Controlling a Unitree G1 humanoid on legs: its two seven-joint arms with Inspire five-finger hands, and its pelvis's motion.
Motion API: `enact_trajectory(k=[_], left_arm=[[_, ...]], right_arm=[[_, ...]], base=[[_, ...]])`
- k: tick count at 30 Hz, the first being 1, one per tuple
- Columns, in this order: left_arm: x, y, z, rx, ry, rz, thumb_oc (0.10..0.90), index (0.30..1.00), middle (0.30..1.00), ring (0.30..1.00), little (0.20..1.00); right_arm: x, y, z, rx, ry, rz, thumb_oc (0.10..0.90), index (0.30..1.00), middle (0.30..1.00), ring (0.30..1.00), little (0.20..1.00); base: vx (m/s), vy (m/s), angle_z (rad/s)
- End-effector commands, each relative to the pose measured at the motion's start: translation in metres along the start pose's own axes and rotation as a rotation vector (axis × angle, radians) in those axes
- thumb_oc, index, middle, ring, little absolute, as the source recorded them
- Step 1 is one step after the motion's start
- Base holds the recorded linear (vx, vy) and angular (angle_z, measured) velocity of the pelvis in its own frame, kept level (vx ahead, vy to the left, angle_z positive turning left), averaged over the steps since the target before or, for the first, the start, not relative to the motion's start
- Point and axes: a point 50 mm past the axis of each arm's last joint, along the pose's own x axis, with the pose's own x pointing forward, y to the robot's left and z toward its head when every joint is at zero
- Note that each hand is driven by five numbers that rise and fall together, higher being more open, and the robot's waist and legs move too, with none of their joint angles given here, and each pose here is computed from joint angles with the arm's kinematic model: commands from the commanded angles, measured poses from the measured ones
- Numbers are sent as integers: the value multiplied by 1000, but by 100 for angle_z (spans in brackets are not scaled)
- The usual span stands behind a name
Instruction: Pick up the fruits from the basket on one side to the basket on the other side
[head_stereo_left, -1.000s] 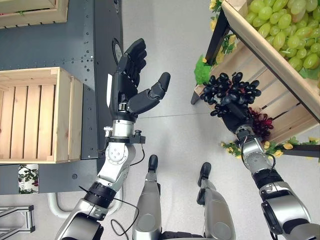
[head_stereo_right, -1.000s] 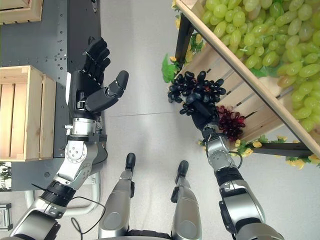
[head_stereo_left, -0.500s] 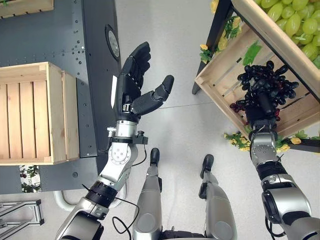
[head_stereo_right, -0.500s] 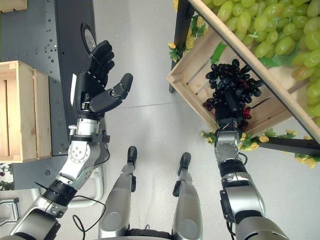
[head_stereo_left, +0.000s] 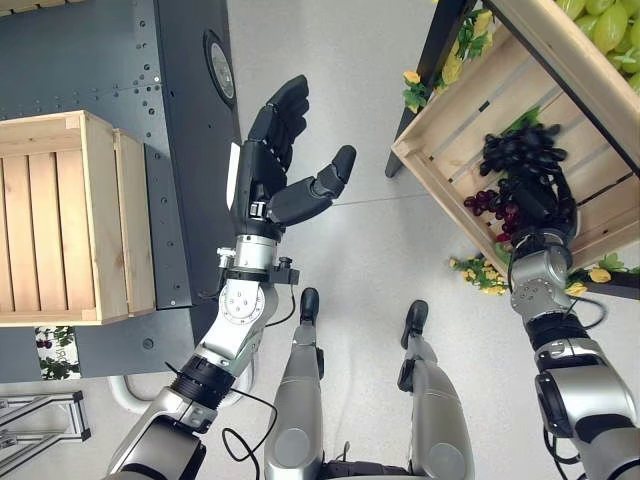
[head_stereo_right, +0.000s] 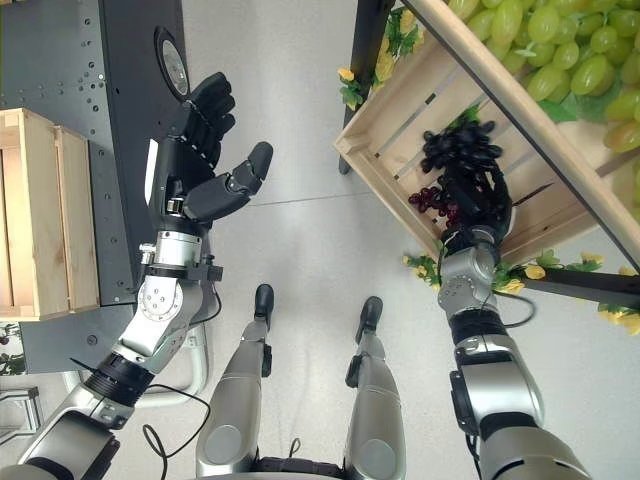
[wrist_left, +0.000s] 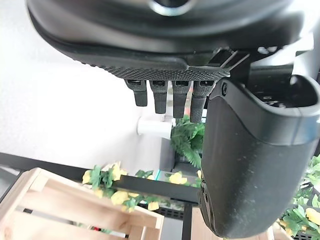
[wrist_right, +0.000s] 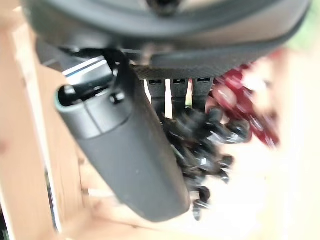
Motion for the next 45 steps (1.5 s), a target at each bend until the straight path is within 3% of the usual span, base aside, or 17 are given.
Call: enact_trajectory(k=[1,4,10,18,19,20,25,29,36,41,45], left_arm=[[24,-12,53,-48,-281,-77,800,900,900,900,900],[23,-17,53,-40,-281,-89,800,900,900,900,900],[23,-16,55,-33,-283,-101,800,900,900,900,900],[25,-16,56,-49,-287,-97,800,900,900,900,900],[26,-17,57,-57,-293,-96,800,900,900,900,900],[26,-17,57,-65,-297,-94,800,900,900,900,900],[26,-17,58,-79,-300,-81,800,900,900,900,900],[19,-12,53,-95,-297,-44,800,900,900,900,900],[7,-7,41,-109,-243,-24,800,900,900,900,900],[-15,2,20,-141,-92,-2,800,900,900,900,900],[-43,8,5,-123,27,9,800,900,900,900,900]], right_arm=[[17,12,97,-313,-369,-102,800,900,900,900,900],[19,16,107,-482,-403,-154,800,900,900,900,900],[20,9,113,-551,-411,-332,800,900,900,900,900],[16,10,123,-464,-481,-461,800,900,900,900,900],[14,13,126,-390,-496,-458,800,900,900,900,900],[13,18,128,-288,-500,-416,800,900,900,900,900],[3,43,126,-120,-518,-137,800,900,900,900,900],[-27,67,111,27,-557,237,800,900,900,900,900],[-67,75,86,191,-571,499,800,900,900,900,900],[-105,86,54,235,-476,721,800,900,900,900,900],[-129,73,12,260,-293,868,800,900,900,900,900]], base=[[0,0,0],[0,0,0],[-3,-6,3],[-13,17,0],[-25,62,-6],[-24,64,-6],[-11,69,-4],[12,114,-3],[40,71,6],[70,93,8],[85,168,6]])
